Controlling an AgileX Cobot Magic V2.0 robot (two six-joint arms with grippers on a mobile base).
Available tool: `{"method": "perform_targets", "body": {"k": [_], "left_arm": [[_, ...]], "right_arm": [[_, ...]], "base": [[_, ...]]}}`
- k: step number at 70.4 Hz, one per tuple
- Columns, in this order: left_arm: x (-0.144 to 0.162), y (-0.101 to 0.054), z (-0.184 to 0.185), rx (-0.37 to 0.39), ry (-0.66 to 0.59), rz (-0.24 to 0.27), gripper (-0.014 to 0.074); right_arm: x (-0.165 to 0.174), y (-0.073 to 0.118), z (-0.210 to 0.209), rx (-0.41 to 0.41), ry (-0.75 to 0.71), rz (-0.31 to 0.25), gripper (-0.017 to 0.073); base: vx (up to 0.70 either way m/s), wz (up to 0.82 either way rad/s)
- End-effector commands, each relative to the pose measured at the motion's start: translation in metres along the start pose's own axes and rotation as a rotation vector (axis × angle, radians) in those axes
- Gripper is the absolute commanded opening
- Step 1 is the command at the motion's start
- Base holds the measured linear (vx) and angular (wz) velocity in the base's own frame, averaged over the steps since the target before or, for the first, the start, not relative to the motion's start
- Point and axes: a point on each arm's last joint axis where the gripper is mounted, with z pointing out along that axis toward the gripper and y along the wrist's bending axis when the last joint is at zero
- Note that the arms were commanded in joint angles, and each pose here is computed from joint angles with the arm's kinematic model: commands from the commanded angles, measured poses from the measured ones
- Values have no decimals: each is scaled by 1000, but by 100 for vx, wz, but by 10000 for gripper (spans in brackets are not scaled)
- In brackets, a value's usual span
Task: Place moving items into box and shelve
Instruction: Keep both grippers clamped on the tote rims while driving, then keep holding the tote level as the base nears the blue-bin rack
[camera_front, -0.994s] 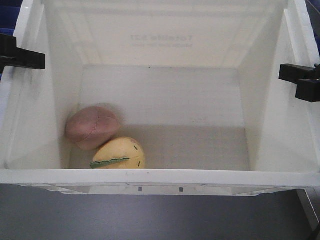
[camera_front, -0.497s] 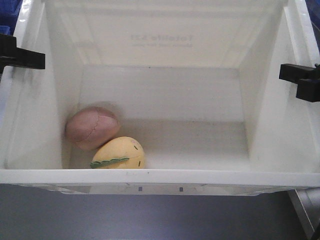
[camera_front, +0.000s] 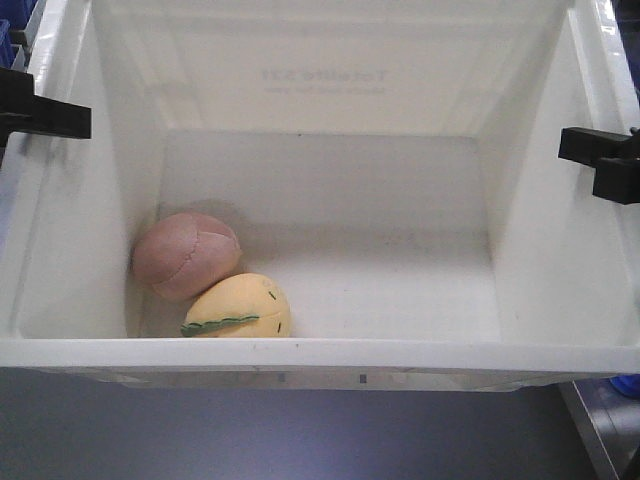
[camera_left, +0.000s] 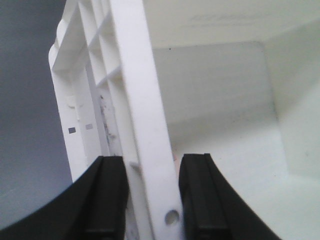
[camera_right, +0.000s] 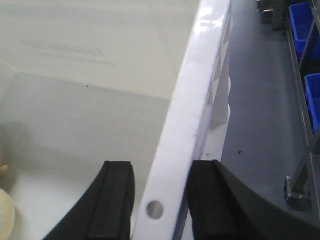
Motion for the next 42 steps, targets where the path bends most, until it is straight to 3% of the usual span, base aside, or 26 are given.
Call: {"method": "perform_targets", "body": {"k": [1, 42], "left_arm": [[-16, -21, -20, 132, -183, -18, -6], [-16, -21, -20, 132, -183, -18, -6]], "right_arm": [[-22, 6, -13, -22, -173, 31, -4], [-22, 6, -13, -21, -174, 31, -4]], "base": [[47, 6], [47, 13]]}}
